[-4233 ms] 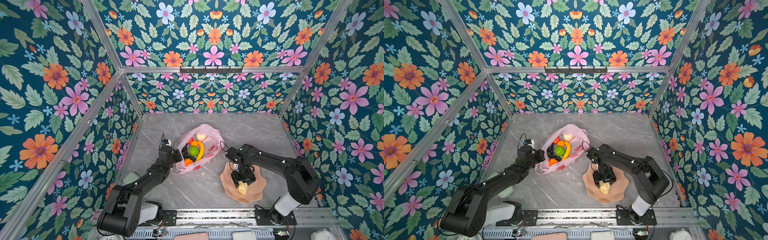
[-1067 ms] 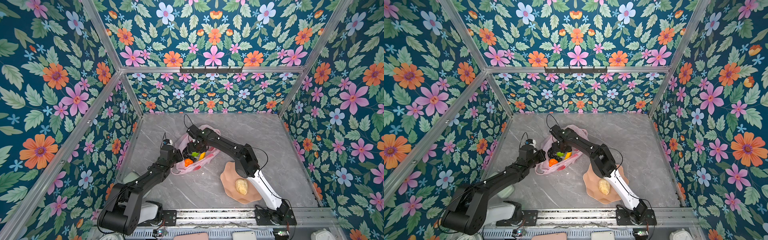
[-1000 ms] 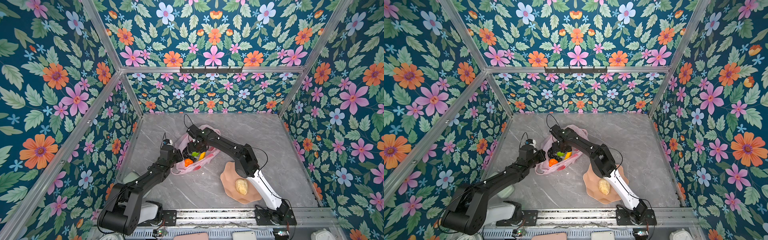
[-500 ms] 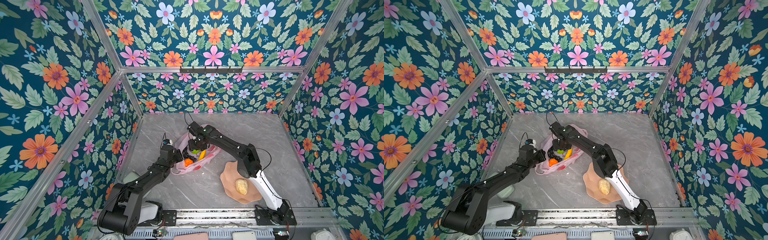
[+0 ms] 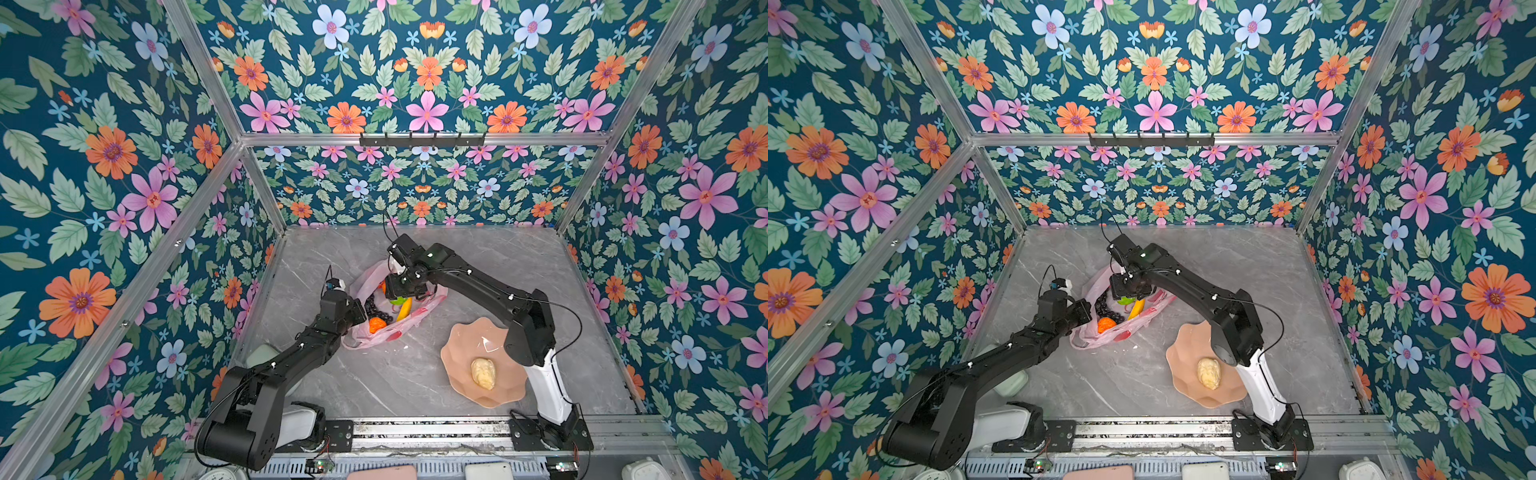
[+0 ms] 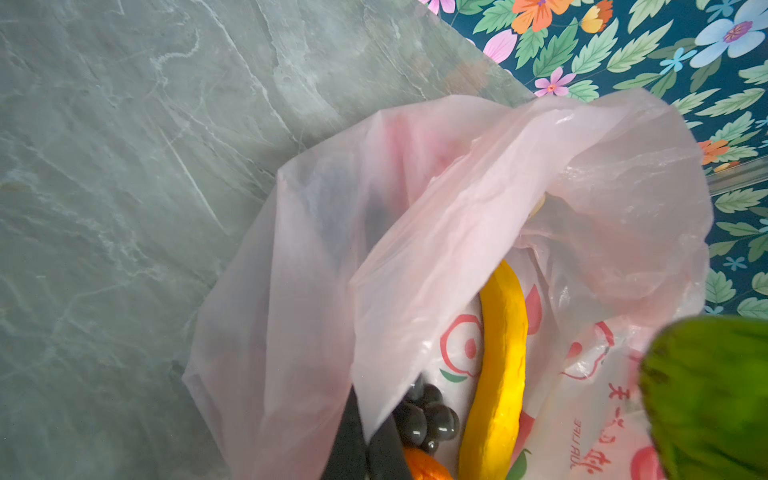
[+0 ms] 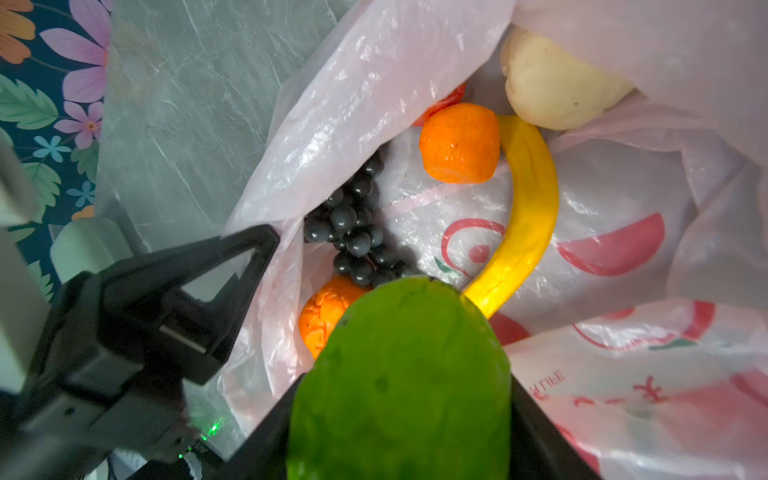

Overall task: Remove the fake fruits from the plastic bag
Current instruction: 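Lift the green fruit out and carry it over the peach bowl, then lower the green fruit into the bowl and open the right gripper, then move the open right gripper back into the bag toward the fruits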

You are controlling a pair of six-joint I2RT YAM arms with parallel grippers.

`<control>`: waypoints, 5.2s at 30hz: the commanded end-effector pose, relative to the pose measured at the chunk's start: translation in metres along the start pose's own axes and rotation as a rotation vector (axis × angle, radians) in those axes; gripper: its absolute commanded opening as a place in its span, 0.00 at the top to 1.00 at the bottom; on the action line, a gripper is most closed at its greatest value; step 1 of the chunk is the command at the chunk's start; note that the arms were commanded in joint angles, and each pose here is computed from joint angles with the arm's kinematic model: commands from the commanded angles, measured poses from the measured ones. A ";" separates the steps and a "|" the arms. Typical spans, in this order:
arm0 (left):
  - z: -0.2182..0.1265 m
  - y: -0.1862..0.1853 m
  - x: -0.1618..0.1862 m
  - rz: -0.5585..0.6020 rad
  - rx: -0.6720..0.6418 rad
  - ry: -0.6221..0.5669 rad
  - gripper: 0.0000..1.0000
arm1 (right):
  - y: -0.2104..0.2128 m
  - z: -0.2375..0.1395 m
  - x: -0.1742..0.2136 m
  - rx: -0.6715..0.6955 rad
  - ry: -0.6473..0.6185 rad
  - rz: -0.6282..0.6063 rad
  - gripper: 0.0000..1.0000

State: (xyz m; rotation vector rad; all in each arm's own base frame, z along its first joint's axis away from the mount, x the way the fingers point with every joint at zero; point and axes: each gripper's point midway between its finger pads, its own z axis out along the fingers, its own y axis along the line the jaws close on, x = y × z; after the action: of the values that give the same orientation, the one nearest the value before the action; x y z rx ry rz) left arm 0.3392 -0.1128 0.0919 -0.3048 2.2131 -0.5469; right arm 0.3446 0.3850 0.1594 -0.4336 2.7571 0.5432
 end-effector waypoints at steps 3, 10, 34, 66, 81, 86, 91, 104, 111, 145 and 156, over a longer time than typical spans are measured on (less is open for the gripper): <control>-0.002 -0.002 -0.004 0.010 0.007 -0.015 1.00 | -0.030 -0.033 0.019 0.008 -0.006 0.045 0.39; -0.001 -0.001 -0.004 0.009 0.005 -0.016 1.00 | -0.083 -0.067 0.057 0.077 -0.004 0.134 0.39; 0.000 -0.002 -0.004 0.010 0.000 -0.007 1.00 | -0.162 -0.085 0.202 0.224 0.124 0.385 0.41; 0.000 0.001 -0.003 0.013 -0.012 -0.006 1.00 | -0.196 -0.032 0.214 0.371 0.165 0.428 0.39; -0.001 0.001 -0.004 0.020 -0.014 -0.010 1.00 | -0.197 -0.018 0.219 0.368 0.187 0.451 0.27; -0.001 0.001 -0.004 0.021 -0.015 -0.007 1.00 | -0.197 -0.020 0.219 0.372 0.187 0.452 0.27; -0.001 0.001 -0.004 0.021 -0.015 -0.009 1.00 | -0.197 -0.024 0.218 0.376 0.182 0.447 0.22; -0.004 -0.005 -0.011 0.016 0.000 -0.023 1.00 | -0.196 -0.053 0.198 0.404 0.109 0.404 0.16; -0.005 -0.013 -0.022 0.012 0.008 -0.033 1.00 | -0.158 -0.086 0.136 0.249 -0.068 0.353 0.18; -0.024 -0.039 -0.026 0.003 0.049 -0.048 1.00 | -0.076 0.060 -0.060 -0.064 -0.273 0.612 0.37; -0.025 -0.040 -0.021 0.003 0.054 -0.034 1.00 | -0.085 0.092 -0.079 -0.038 -0.253 0.661 0.36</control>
State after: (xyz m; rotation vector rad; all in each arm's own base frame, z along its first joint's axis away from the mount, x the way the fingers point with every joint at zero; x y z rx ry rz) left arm 0.3365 -0.1332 0.1405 -0.2733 2.1545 -0.5985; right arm 0.4643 0.3651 0.0818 0.5012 2.5813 0.7508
